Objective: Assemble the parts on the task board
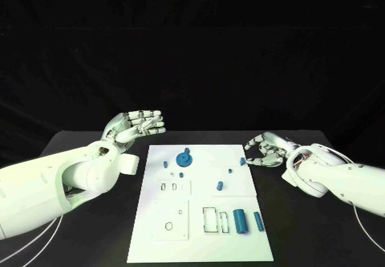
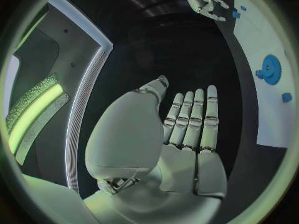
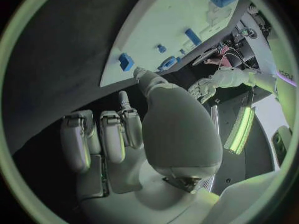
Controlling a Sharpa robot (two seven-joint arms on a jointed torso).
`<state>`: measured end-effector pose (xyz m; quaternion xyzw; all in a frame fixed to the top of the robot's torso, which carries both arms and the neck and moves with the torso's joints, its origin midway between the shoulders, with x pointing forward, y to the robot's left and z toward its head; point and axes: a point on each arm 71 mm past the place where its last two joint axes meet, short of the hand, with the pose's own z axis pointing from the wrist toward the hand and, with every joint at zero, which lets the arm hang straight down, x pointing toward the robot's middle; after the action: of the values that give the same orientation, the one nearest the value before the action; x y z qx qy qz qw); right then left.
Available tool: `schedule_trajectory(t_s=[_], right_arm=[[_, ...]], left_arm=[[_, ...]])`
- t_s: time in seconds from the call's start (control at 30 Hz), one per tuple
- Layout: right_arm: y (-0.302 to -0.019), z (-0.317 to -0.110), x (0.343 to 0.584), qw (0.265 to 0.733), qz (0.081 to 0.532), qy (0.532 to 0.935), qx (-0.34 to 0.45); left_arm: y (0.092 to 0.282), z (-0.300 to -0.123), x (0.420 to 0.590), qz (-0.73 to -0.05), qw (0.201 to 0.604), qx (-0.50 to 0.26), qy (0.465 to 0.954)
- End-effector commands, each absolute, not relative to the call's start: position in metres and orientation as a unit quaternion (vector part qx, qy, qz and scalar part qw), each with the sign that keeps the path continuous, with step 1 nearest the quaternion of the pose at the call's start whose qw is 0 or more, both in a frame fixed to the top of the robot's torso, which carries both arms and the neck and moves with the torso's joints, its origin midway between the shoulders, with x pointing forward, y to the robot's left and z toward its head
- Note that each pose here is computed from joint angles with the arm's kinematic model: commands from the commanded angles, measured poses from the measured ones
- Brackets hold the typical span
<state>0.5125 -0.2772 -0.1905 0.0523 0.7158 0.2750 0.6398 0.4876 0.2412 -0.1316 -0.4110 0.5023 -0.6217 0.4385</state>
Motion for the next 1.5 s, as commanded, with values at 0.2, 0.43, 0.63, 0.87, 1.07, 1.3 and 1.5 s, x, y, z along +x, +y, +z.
schedule_trajectory(t_s=[0.2, 0.43, 0.63, 0.87, 1.07, 1.3, 1.5], right_arm=[[-0.275, -0.202, 0.512, 0.62, 0.28, 0.732, 0.038], [-0.272, -0.209, 0.514, 0.618, 0.276, 0.735, 0.04], [-0.268, -0.214, 0.515, 0.612, 0.276, 0.74, 0.042], [-0.265, -0.218, 0.515, 0.607, 0.277, 0.744, 0.042], [-0.263, -0.219, 0.516, 0.605, 0.277, 0.745, 0.042], [-0.262, -0.22, 0.517, 0.605, 0.275, 0.746, 0.043], [-0.262, -0.22, 0.518, 0.606, 0.274, 0.745, 0.044]], left_arm=[[0.239, -0.131, 0.488, -0.629, 0.432, -0.407, 0.502], [0.239, -0.131, 0.488, -0.629, 0.432, -0.407, 0.502], [0.239, -0.132, 0.489, -0.628, 0.432, -0.408, 0.502], [0.239, -0.132, 0.489, -0.628, 0.432, -0.408, 0.503], [0.239, -0.132, 0.489, -0.628, 0.432, -0.408, 0.503], [0.24, -0.132, 0.489, -0.627, 0.432, -0.409, 0.503], [0.24, -0.132, 0.489, -0.627, 0.432, -0.409, 0.504]])
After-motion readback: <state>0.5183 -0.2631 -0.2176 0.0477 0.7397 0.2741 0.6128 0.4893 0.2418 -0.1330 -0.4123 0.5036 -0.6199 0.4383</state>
